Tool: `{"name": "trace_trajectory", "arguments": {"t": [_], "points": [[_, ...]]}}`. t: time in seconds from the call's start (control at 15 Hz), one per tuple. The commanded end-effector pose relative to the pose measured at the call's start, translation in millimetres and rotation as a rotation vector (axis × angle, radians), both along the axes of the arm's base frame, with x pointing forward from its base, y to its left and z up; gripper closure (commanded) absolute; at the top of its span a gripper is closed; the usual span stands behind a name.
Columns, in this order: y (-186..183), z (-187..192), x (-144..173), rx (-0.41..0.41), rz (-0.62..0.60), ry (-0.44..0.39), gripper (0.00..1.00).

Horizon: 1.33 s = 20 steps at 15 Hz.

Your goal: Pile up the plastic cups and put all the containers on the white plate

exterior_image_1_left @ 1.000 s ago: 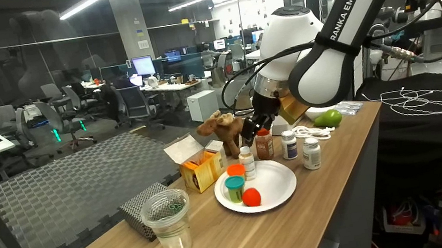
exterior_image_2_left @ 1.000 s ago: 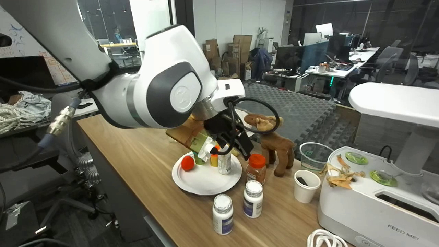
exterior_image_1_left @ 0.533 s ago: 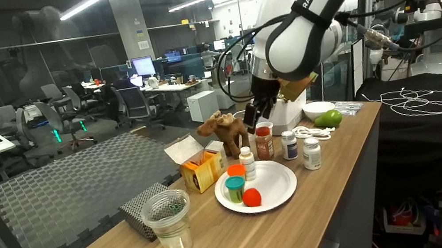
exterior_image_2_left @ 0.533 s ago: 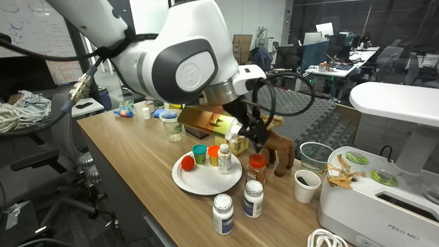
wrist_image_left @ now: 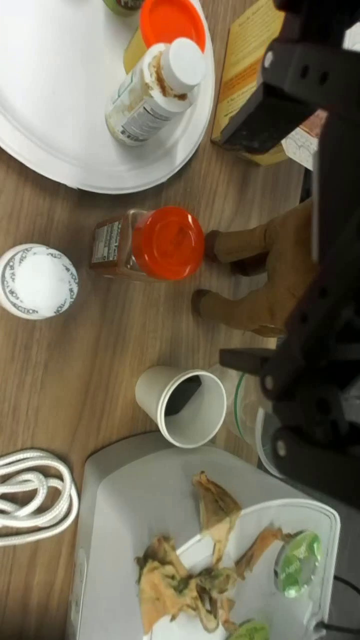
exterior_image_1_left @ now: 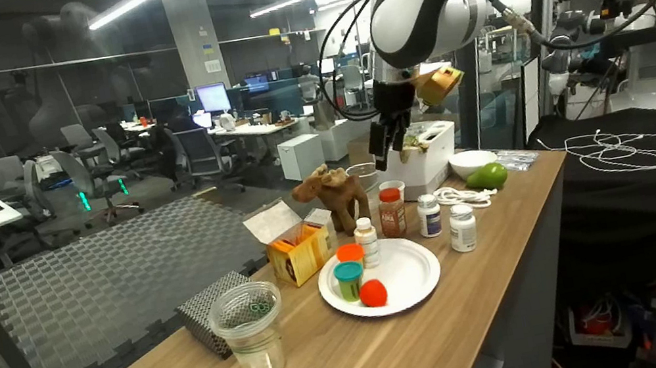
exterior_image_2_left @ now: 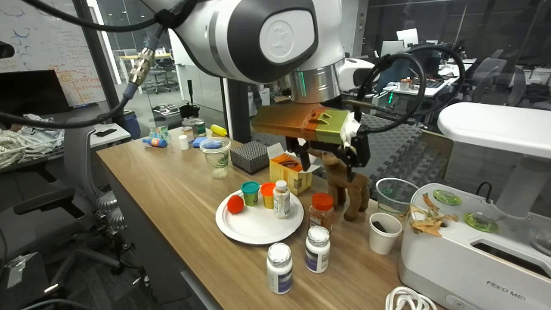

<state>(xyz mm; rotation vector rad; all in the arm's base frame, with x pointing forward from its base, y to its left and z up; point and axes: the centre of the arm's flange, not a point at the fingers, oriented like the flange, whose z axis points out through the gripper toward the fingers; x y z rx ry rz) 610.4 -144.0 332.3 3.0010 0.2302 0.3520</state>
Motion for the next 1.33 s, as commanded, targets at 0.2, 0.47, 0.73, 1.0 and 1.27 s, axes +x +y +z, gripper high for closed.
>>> {"name": "trace_trajectory", "arguments": {"t": [0.2,0.47,0.73,1.0,1.27], "points": [[3.8,-36.8,25.6,0.052,0.043,0.108,0.00],[11.9,-67.0,26.1,0.028,-0.005,0.140,0.00],[16.2,-78.3,29.9,0.015,-0.056,0.123,0.26],[12.5,-70.3,32.0,-0.031,-0.114,0.076,0.58],[1.7,-58.7,29.8,-0.095,-0.166,0.034,0.71]]}}
